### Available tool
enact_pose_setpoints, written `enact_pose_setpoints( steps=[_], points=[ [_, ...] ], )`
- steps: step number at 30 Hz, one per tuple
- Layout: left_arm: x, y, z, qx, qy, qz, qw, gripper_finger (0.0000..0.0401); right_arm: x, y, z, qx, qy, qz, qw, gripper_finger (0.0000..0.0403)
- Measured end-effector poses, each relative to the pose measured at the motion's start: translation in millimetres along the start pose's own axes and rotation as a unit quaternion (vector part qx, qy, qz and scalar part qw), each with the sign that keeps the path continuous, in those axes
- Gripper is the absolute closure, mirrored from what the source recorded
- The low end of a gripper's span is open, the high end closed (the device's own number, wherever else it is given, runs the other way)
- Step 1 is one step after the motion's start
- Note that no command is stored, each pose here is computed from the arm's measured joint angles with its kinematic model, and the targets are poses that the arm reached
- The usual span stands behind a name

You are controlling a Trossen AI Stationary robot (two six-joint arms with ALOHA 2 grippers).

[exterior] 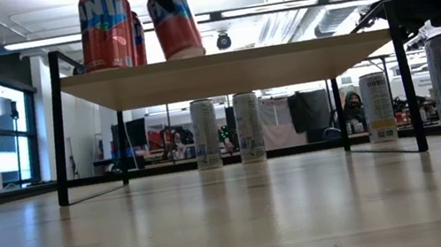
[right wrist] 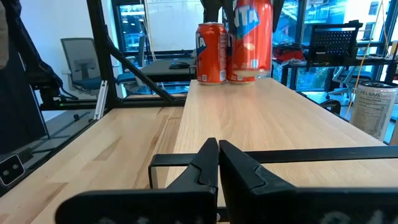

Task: Place canned beverage on shelf
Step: Put the red soda can on the shelf

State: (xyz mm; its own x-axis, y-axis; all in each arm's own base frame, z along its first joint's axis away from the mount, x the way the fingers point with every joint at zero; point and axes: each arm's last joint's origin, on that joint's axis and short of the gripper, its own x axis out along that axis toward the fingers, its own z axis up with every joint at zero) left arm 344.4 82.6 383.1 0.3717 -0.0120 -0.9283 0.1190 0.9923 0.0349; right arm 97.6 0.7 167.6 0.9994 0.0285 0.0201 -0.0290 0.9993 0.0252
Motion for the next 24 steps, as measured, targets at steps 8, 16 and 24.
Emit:
enact_pose_setpoints(
  steps=[8,16,24],
  points=[
    [4,0,-1,0.009,0.006,0.000,1.000,0.0116,0,0,0,0.000,0.000,0.000,1.000,0.0402],
    [11,-2,-1,0.016,0.004,-0.017,1.000,0.0116,0,0,0,0.000,0.000,0.000,1.000,0.0402],
    [11,-2,-1,0.017,0.009,-0.006,1.000,0.0116,0,0,0,0.000,0.000,0.000,1.000,0.0402]
  ],
)
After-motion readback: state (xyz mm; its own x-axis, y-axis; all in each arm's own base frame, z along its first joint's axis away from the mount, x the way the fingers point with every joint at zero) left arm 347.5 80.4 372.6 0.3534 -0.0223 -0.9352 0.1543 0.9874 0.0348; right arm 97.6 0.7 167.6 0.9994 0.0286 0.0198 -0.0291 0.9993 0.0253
